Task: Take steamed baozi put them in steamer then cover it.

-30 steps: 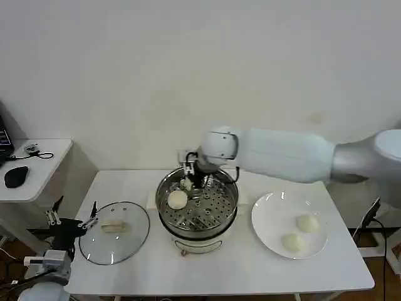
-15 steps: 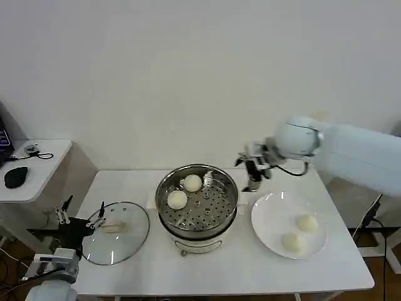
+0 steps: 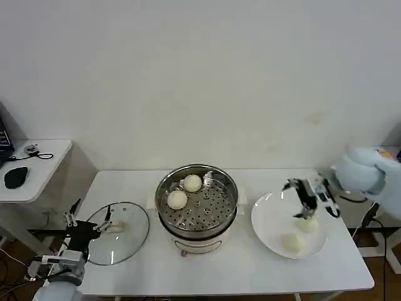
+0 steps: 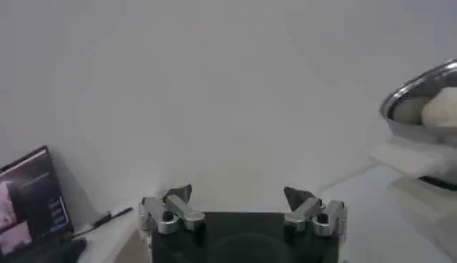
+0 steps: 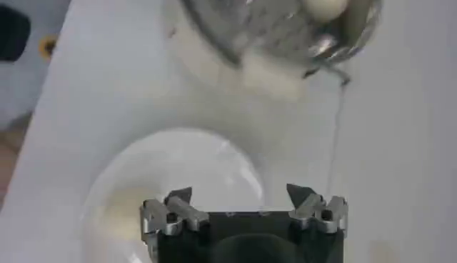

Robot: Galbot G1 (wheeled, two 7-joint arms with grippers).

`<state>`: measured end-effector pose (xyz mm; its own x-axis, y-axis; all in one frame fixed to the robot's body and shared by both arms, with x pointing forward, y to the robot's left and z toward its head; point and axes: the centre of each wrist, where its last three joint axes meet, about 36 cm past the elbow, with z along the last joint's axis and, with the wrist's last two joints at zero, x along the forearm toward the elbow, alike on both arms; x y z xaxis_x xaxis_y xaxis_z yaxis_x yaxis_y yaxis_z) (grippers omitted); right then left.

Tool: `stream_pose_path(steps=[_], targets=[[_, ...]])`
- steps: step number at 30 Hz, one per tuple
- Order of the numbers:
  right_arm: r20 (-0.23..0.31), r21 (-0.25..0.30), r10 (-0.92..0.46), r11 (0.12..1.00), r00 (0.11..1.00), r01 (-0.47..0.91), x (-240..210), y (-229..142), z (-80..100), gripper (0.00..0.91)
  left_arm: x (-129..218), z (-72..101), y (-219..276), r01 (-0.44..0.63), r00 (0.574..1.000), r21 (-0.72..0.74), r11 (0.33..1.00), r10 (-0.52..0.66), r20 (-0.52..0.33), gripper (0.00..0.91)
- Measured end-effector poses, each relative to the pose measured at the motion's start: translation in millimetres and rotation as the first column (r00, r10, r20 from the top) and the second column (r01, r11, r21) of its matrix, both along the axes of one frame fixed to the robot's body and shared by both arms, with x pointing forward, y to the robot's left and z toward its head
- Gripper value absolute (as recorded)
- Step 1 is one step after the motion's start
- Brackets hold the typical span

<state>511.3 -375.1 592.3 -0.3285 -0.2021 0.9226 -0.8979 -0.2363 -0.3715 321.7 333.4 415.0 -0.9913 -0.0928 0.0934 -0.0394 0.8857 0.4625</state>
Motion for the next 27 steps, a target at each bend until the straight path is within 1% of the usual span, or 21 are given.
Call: stream_pose_path(steps=[7,12,21,27], targets=[[-0.025,-0.020,-0.010,1.000,1.000,0.010,-20,-22,-39.7,0.907,-1,-3.7,-4,0.006,1.000,0.005,1.000,-0.006,-0.009,0.907],[-0.066,-0.024,-0.026,0.999,0.997,0.024,-30,-32,-66.8,0.907,-3,-4.0,-6,0.009,1.000,0.012,1.000,-0.009,-0.014,0.907],[-0.092,-0.016,-0.062,0.998,0.994,0.060,-28,-37,-93.8,0.907,-3,-5.4,-4,0.004,1.000,0.016,1.000,-0.004,-0.019,0.907],[-0.106,-0.004,-0.082,0.997,0.991,0.082,-17,-32,-106.4,0.907,-4,-4.9,-1,-0.003,1.000,0.022,1.000,0.003,-0.020,0.907]])
